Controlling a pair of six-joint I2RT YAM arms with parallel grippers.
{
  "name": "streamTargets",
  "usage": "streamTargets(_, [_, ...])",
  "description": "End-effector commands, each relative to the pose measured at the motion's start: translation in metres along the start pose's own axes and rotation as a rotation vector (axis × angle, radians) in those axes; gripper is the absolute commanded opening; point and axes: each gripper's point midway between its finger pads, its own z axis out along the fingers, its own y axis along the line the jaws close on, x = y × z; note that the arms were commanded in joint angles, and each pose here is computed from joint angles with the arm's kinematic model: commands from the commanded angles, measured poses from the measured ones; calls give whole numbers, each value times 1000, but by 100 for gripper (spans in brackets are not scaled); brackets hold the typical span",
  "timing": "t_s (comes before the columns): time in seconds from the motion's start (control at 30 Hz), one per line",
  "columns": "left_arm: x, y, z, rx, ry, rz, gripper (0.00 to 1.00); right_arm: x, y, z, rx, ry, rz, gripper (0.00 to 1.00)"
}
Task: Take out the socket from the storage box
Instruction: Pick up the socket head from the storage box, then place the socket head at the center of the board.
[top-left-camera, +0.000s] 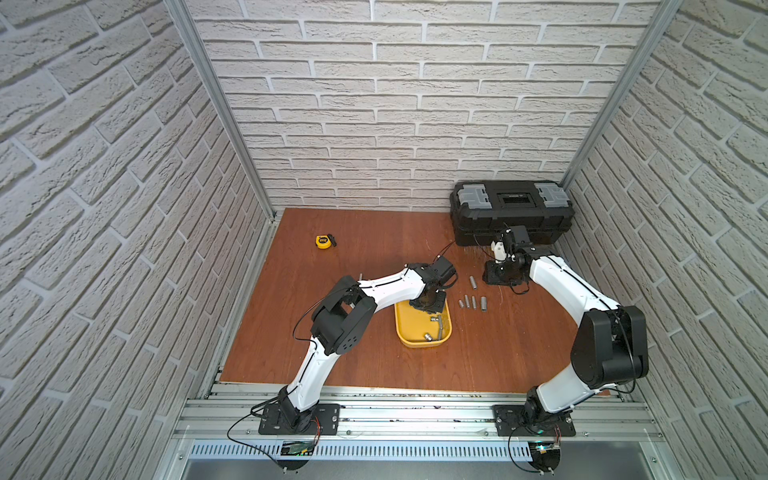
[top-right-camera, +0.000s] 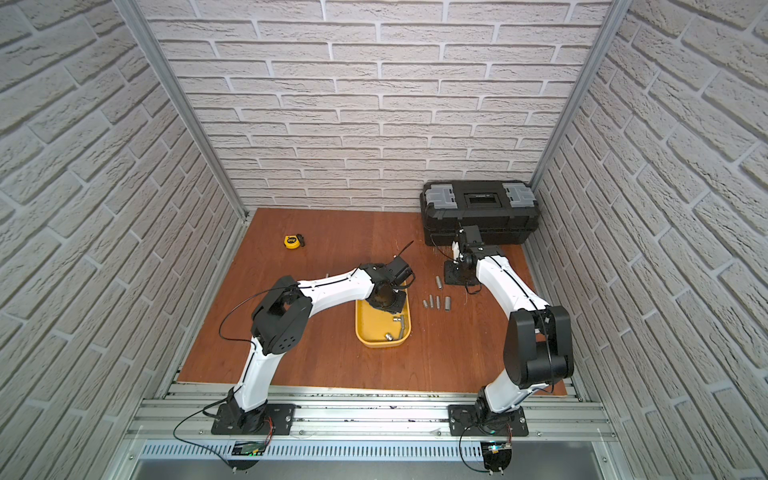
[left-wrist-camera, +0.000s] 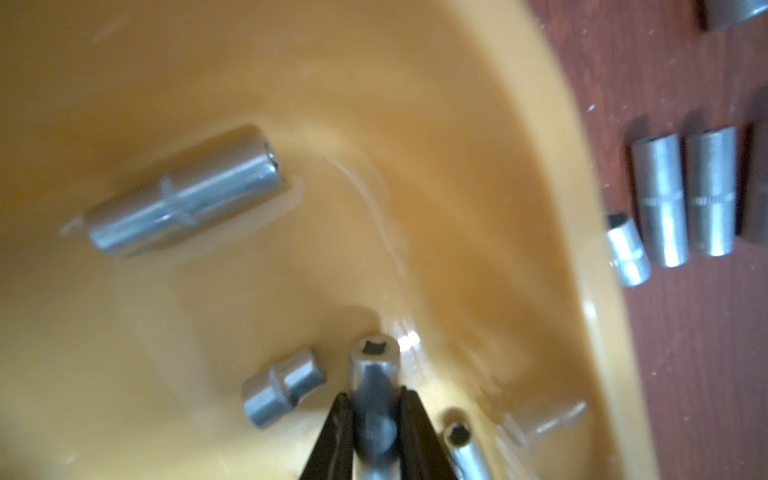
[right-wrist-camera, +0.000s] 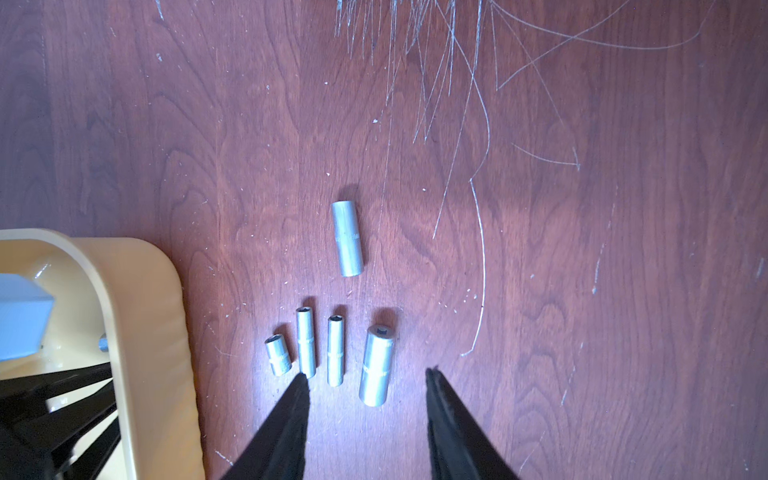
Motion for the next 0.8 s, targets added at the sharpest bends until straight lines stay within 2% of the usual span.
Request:
streamTargets(0.0, [-28,4,-63,2,-138,31,9,-6,-1,-9,-5,-41,10,47])
streamTargets(0.1, [-39,22,-100,-13,-212,16,9,-7,-1,-10,-6,-45,11,47])
streamTargets(0.17, [-41,48,-121,-36,-249,-28,10,-7,0,-9,-12,-43,13,47])
streamTargets(0.3, [-28,106,-137,-97,-272,-130,11,-6,1,-7,-19,-41,18,47])
streamTargets(0.47, [6,163,-127,-157,-213,-244,11,-4,2,-3,-26,-31,21,47])
streamTargets(0.6, [24,178,-108,-168,-153,-274,11,-2,2,-2,-26,-25,22,47])
streamTargets(0.77, [27,179,-81,-168,-104,-270,11,-2,3,-2,-30,-25,25,47])
